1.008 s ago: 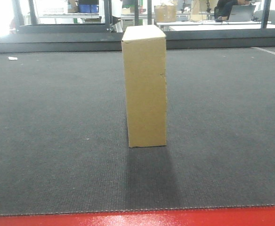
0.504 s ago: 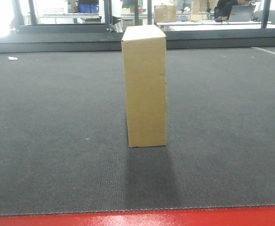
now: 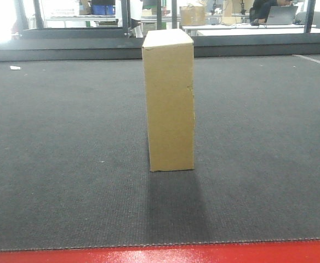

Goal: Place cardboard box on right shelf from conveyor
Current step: 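Move the right gripper toward the upright cardboard box on the conveyor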

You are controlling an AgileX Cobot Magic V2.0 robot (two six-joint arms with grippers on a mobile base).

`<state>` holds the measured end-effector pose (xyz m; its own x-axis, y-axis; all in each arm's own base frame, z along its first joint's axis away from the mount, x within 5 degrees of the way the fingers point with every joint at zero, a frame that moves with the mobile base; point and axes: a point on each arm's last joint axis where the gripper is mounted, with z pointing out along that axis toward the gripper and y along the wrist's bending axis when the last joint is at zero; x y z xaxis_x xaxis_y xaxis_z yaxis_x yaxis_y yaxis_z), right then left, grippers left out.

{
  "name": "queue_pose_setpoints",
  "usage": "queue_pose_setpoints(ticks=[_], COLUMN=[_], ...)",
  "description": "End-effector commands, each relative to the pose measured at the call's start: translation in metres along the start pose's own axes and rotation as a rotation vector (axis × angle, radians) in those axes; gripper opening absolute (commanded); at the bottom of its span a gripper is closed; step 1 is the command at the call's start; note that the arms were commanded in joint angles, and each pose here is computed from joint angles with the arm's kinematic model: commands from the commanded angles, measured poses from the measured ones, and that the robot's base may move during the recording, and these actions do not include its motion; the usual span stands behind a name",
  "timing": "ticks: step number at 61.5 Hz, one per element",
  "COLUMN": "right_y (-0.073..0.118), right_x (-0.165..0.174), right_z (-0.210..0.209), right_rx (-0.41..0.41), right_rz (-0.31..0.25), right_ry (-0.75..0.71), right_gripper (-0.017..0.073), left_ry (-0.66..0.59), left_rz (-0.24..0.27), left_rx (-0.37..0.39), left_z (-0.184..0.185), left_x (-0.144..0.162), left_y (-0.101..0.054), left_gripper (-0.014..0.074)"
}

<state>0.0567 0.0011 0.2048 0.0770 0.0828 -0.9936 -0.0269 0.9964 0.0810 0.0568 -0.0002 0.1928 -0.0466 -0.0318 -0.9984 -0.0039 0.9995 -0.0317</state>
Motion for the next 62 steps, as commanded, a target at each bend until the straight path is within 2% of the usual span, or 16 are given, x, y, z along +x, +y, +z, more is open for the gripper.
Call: queue_pose_setpoints(ticks=[1,11,18,22,26,35,38,52,62], right_y=[0.0,0.005,0.008,0.009,0.01,0.013,0.015,0.037,0.081], right_x=[-0.017,-0.064,-0.098,-0.115,-0.129,-0.152,-0.158,-0.174,-0.191], right_z=[-0.003,-0.009,-0.003,0.006,0.018,0.053,0.067,0.127,0.17], right_rx=[0.002,-0.008,-0.011,-0.011,-0.009,-0.01,-0.024,-0.126,-0.286], right_rz=[-0.007,-0.006,-0.007,-0.007,-0.007,-0.007,-0.007,-0.014,-0.044], right_ry=[-0.162,-0.237,-0.204,-0.174,-0.15,-0.076,-0.041,0.205,0.445], right_gripper=[0.0065,0.0065,0.0076,0.012,0.0213,0.0555,0.0641,0.0625,0.0625], left_ry=[-0.092,-0.092,-0.092,-0.092,-0.092,-0.092,-0.092,-0.092,-0.092], left_rz=[-0.005,-0.005,-0.005,-0.005,-0.005,-0.005,-0.005,-0.005,-0.005], left_rx=[0.0,0.0,0.0,0.0,0.0,0.0,0.0,0.0,0.0], left_z=[-0.001,-0.001,-0.001,-0.001,-0.001,-0.001,-0.001,-0.001,-0.001], left_x=[-0.006,-0.006,-0.006,-0.006,-0.006,-0.006,-0.006,-0.006,-0.006], left_y=[0.0,0.0,0.0,0.0,0.0,0.0,0.0,0.0,0.0], left_gripper=[-0.0116,-0.0116,-0.0116,-0.0116,-0.0116,-0.0116,-0.0116,-0.0116,-0.0116])
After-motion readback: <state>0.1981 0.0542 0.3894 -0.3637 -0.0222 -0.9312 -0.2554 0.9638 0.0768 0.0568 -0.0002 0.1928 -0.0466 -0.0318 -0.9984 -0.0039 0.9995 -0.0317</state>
